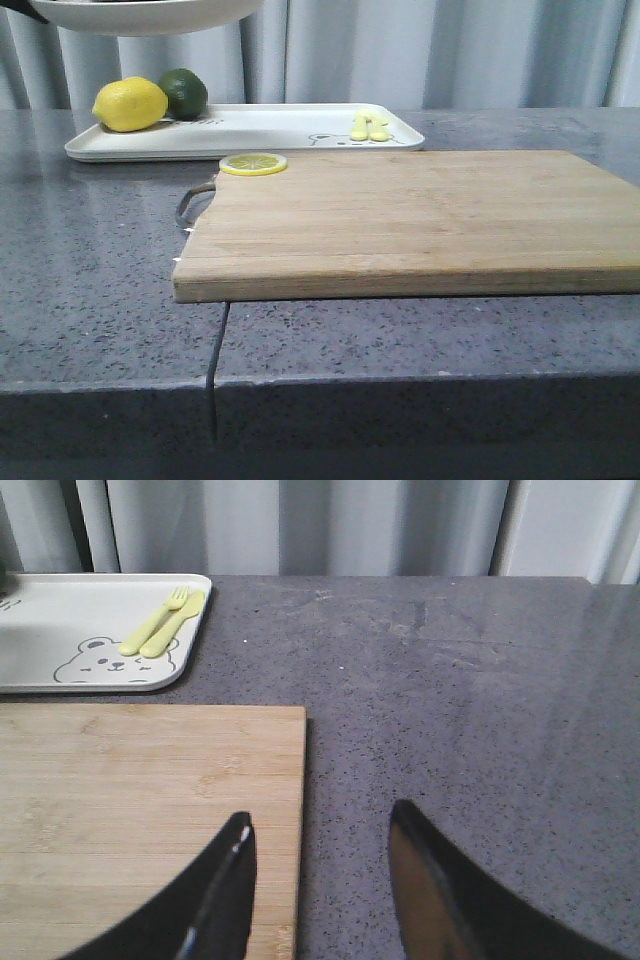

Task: Place bread and move sandwich to tray
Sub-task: 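Lift the plate with the left gripper and carry it over the tray, then lower the plate onto the tray and open the left gripper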

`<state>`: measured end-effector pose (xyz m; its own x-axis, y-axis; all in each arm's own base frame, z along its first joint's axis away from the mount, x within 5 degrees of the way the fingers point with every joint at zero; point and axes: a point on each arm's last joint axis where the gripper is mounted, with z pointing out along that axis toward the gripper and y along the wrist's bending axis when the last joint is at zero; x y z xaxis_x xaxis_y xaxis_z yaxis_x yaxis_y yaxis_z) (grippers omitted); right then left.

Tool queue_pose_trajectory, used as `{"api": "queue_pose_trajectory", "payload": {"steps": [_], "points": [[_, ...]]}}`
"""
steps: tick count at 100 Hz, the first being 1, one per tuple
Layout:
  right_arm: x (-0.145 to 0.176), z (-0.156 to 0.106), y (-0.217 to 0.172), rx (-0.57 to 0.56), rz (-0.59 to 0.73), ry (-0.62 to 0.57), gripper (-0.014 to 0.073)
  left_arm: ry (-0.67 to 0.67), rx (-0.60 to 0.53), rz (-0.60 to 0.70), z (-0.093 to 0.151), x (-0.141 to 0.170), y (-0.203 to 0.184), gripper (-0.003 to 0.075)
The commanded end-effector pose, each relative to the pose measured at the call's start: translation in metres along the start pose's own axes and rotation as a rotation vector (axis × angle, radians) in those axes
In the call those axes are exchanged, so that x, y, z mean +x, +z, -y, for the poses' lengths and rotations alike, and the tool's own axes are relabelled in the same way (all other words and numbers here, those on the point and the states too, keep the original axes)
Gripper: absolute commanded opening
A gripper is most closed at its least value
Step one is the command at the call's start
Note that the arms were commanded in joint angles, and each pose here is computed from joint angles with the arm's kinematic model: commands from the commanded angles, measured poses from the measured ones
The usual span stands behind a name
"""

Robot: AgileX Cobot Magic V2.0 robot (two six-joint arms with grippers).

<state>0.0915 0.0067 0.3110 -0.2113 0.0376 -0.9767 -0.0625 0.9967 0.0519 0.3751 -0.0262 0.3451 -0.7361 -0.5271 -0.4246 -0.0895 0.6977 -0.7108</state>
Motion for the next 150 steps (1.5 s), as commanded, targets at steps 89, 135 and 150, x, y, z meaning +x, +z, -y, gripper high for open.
{"api": "queue_pose_trajectory", "payload": {"steps": [89,135,150], "points": [[-0.01,0.0,-0.003,0.009,0.037,-0.007,0.0335,0.047,0.16,-0.104,0.023,-0.058,0.105,-0.002],[-0.01,0.0,-0.003,0.009,0.037,-0.007,0.0335,0.016,0.149,-0.111,0.02,-0.05,0.127,-0.002],[-0.01,0.0,-0.003,0.009,0.037,-0.007,0.0335,0.002,0.142,-0.119,0.014,-0.049,0.135,-0.002]]}}
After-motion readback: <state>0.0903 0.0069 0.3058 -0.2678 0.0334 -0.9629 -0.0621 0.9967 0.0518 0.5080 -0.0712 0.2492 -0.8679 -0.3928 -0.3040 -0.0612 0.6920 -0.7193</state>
